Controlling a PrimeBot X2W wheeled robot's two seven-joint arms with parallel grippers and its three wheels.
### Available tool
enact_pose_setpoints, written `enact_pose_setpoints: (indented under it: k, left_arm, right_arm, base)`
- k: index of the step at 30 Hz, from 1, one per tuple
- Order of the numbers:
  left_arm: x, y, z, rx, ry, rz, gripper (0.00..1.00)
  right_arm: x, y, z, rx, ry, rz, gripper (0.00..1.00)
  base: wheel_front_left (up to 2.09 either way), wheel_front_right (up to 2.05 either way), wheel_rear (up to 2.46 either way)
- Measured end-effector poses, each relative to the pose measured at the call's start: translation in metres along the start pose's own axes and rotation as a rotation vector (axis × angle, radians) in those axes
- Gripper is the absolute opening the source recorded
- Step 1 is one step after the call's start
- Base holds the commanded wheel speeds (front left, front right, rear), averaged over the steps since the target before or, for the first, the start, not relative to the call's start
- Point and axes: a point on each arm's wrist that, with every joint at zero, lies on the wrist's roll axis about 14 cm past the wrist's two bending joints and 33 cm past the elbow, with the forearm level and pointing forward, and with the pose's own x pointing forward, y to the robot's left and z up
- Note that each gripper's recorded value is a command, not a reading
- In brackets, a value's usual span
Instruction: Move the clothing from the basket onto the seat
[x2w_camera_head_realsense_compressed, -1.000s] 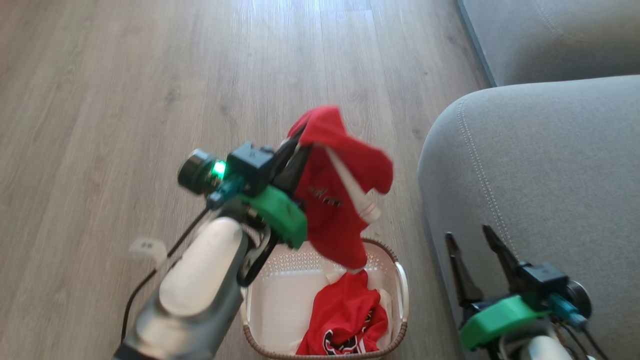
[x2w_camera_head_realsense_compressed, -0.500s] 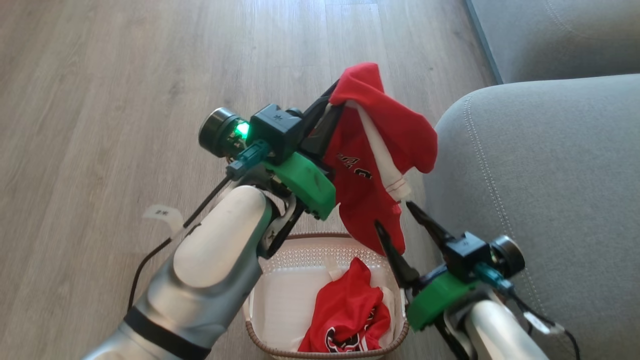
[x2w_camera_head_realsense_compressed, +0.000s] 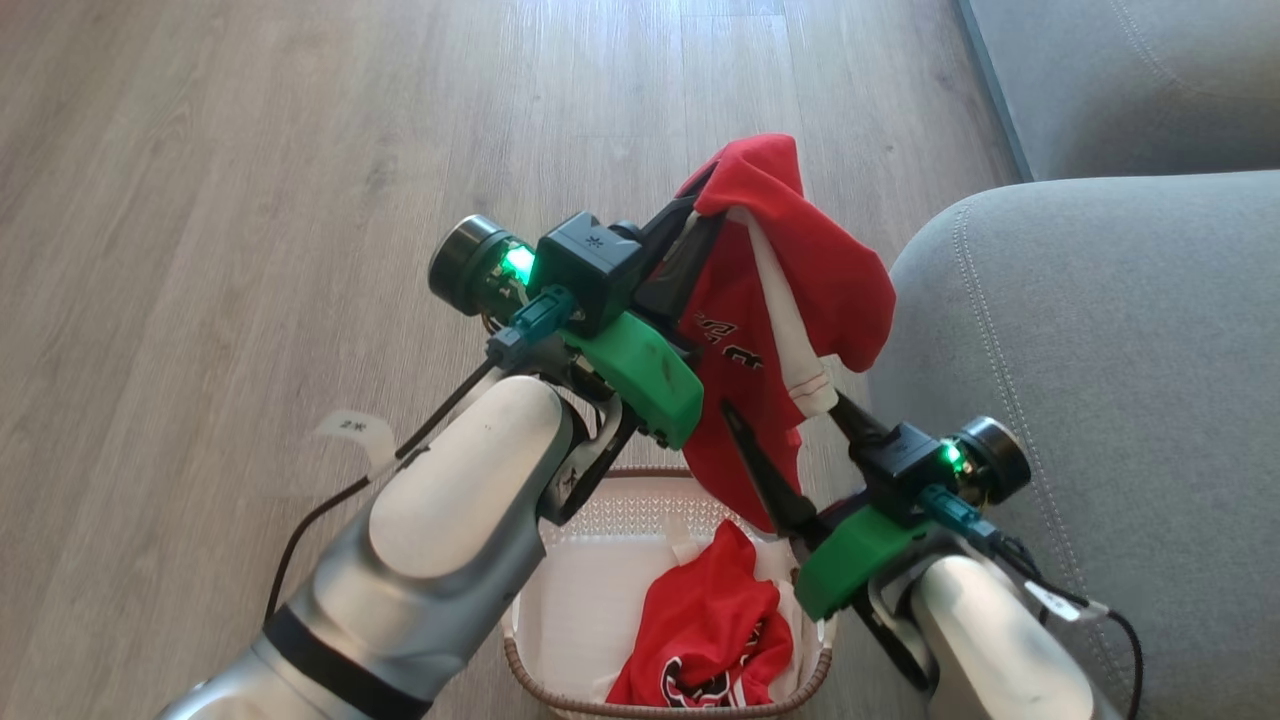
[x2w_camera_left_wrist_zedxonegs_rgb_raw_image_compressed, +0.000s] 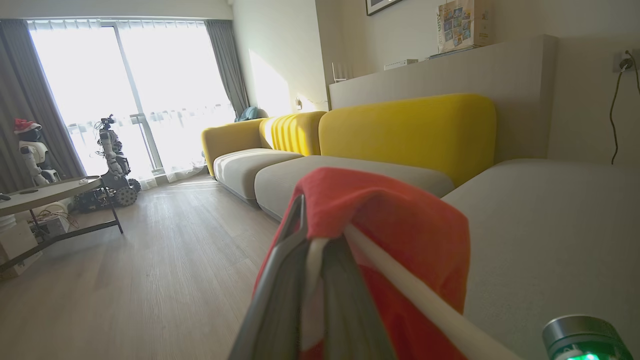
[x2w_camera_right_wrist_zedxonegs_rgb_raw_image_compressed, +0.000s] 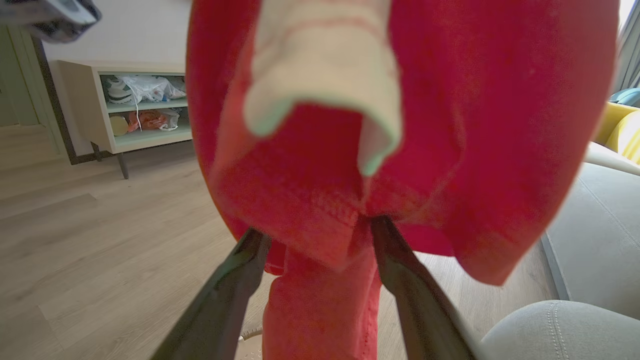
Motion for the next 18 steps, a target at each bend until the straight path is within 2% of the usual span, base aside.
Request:
enact_pose_setpoints:
  k: [6, 7, 9, 10, 18]
  left_arm:
    - [-0.001, 0.000, -0.003, -0.012, 0.009, 0.007, 0.00]
    - [-0.002, 0.000, -0.005, -0.013, 0.012, 0.007, 0.00]
    - [-0.002, -0.001, -0.007, -0.014, 0.017, 0.006, 0.00]
    - [-0.002, -0.001, -0.008, -0.016, 0.021, 0.006, 0.00]
    - [-0.008, 0.001, -0.033, -0.057, 0.075, 0.027, 0.00]
  right_arm:
    - [0.007, -0.008, 0.028, -0.014, -0.084, -0.017, 0.99]
    - [0.007, -0.010, 0.031, -0.020, -0.095, -0.022, 0.85]
    - [0.007, -0.015, 0.034, -0.026, -0.102, -0.037, 0.41]
    - [0.006, -0.018, 0.034, -0.027, -0.102, -0.046, 0.00]
    - [-0.001, -0.039, 0.036, -0.029, -0.111, -0.112, 0.00]
  base:
    - [0.00, 0.00, 0.00]
    - [0.00, 0.00, 0.00]
    - [0.00, 0.00, 0.00]
    - [0.00, 0.00, 0.00]
    - [0.00, 0.00, 0.00]
